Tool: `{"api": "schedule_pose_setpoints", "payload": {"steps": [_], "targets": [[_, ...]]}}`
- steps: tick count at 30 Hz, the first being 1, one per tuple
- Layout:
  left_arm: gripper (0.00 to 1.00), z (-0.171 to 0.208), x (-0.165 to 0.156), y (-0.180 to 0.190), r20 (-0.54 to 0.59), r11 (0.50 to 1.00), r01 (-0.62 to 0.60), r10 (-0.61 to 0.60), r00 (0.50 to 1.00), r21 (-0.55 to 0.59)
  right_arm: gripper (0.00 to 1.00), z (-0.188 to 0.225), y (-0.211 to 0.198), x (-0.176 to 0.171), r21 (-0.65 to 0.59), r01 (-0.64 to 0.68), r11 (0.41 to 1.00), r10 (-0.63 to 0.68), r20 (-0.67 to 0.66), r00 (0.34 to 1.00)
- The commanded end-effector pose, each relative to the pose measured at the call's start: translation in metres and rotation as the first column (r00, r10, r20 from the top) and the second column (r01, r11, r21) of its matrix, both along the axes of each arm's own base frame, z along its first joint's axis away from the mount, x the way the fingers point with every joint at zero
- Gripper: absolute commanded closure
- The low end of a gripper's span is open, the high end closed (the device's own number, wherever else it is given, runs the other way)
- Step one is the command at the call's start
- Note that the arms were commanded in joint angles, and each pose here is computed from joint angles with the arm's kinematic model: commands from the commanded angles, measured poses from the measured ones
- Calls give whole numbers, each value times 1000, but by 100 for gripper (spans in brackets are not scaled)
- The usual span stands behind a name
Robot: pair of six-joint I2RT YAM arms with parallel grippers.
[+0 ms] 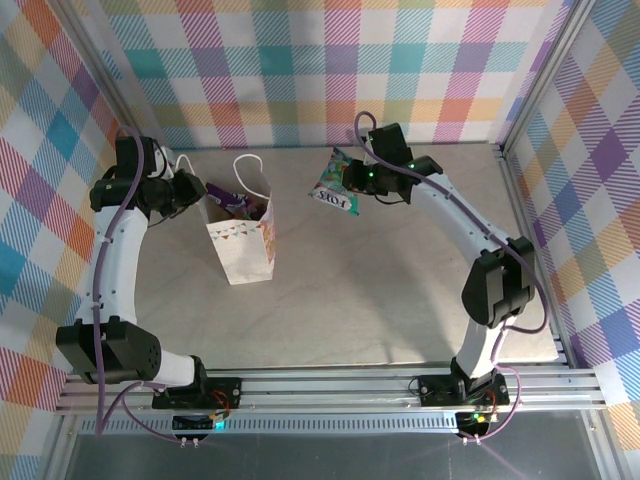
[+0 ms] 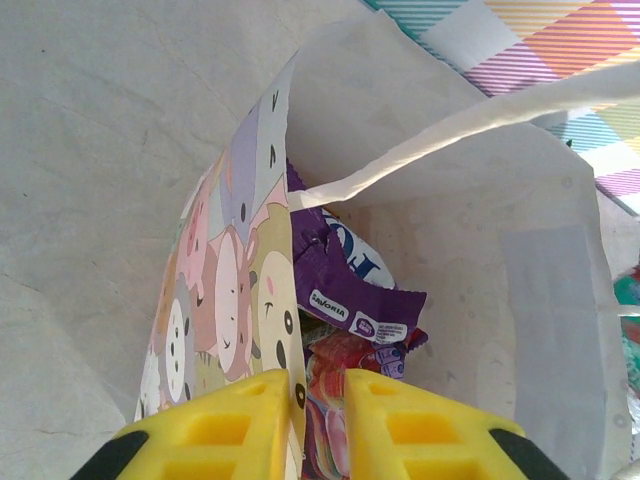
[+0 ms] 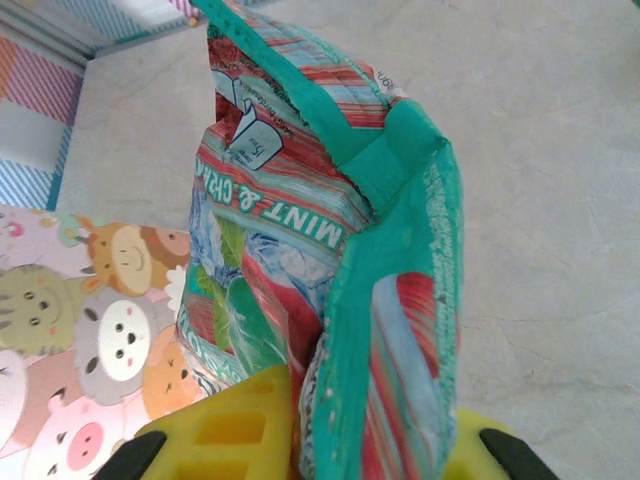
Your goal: Place the snacks into the paper bag
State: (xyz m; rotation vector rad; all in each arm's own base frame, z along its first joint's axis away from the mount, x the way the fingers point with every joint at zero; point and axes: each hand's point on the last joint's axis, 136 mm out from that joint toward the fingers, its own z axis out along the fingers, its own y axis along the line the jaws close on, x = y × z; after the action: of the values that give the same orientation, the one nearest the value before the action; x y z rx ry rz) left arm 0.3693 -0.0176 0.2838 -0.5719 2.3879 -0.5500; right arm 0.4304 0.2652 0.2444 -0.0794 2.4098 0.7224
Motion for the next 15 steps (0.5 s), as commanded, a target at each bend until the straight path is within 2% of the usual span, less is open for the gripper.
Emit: {"api": "schedule_pose_setpoints", "payload": {"steps": [1,15], "targets": [[79,6,-5,-6,27,1000,14,-14,1000,-19,83,43,1,-10,9,-29,1000,28,123,992],[84,3,-7,-11,36,998,38,-36,999,-43,83,112,15,-41,34,-105,994,90,293,952]]}}
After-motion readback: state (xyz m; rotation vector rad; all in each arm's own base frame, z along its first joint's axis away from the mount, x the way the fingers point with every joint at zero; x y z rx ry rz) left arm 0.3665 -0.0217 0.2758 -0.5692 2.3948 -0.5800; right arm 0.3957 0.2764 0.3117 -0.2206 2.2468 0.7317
